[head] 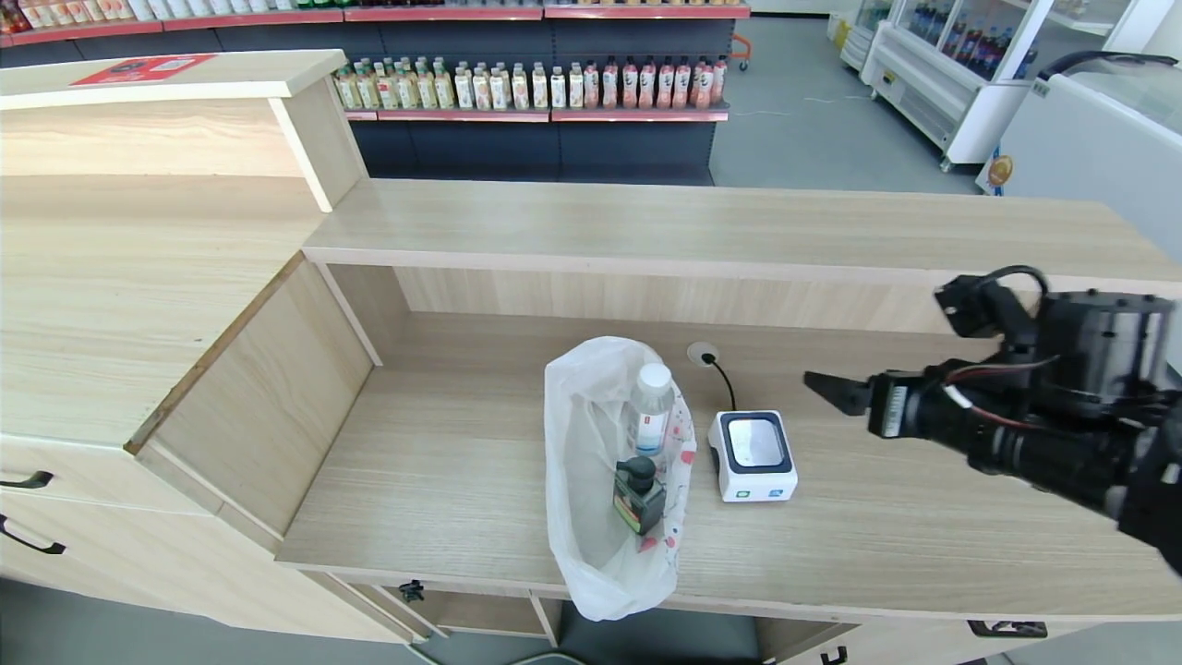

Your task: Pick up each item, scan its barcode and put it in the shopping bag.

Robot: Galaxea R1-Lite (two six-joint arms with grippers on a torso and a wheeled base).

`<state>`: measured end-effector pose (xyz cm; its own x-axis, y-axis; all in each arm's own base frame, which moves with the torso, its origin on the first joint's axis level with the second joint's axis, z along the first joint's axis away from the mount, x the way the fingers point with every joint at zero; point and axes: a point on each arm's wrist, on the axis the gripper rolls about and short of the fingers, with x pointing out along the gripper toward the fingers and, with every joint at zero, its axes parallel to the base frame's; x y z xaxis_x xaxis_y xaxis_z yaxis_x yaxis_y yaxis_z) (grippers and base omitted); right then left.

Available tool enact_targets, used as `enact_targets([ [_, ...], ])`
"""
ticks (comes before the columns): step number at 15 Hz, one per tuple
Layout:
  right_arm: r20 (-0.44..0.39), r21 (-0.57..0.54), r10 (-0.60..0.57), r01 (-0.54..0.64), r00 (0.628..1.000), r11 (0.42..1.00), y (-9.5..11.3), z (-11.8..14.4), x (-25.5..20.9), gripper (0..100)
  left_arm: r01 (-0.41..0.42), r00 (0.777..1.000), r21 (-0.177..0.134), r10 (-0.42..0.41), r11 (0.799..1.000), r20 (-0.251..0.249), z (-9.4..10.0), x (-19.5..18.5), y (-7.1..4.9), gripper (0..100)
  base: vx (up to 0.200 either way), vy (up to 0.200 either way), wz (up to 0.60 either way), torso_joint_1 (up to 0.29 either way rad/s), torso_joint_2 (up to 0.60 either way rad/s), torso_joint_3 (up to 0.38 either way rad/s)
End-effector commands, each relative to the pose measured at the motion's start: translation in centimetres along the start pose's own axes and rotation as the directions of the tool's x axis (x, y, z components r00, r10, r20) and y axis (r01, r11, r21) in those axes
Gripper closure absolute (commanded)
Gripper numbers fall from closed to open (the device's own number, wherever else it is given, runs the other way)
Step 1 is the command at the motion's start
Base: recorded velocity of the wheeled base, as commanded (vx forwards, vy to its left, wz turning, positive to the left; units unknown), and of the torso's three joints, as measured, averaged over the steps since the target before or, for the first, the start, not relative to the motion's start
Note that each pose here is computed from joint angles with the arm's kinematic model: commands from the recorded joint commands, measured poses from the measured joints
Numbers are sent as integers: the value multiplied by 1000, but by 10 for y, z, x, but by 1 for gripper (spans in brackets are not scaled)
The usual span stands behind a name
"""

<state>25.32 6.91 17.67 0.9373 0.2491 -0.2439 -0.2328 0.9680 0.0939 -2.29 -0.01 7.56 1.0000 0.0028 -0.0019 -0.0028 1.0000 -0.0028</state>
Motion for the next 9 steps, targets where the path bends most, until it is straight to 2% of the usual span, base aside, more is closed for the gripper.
enact_targets([
  [1, 50, 19, -212, 212, 976, 977, -29, 9, -101, 0, 0, 1000, 0, 0, 1000, 0, 0, 0, 0, 0, 0, 0, 0, 0, 0, 0],
  [3, 43, 34, -319, 318, 947, 948, -33, -9, -142, 0, 0, 1000, 0, 0, 1000, 0, 0, 0, 0, 0, 0, 0, 0, 0, 0, 0],
  [5, 59, 42, -354, 352, 933, 935, -30, -30, -173, 0, 0, 1000, 0, 0, 1000, 0, 0, 0, 0, 0, 0, 0, 0, 0, 0, 0],
  [9, 153, 15, -353, 355, 923, 935, -20, -122, -226, 0, 0, 1000, 0, 0, 1000, 0, 0, 0, 0, 0, 0, 0, 0, 0, 0, 0],
])
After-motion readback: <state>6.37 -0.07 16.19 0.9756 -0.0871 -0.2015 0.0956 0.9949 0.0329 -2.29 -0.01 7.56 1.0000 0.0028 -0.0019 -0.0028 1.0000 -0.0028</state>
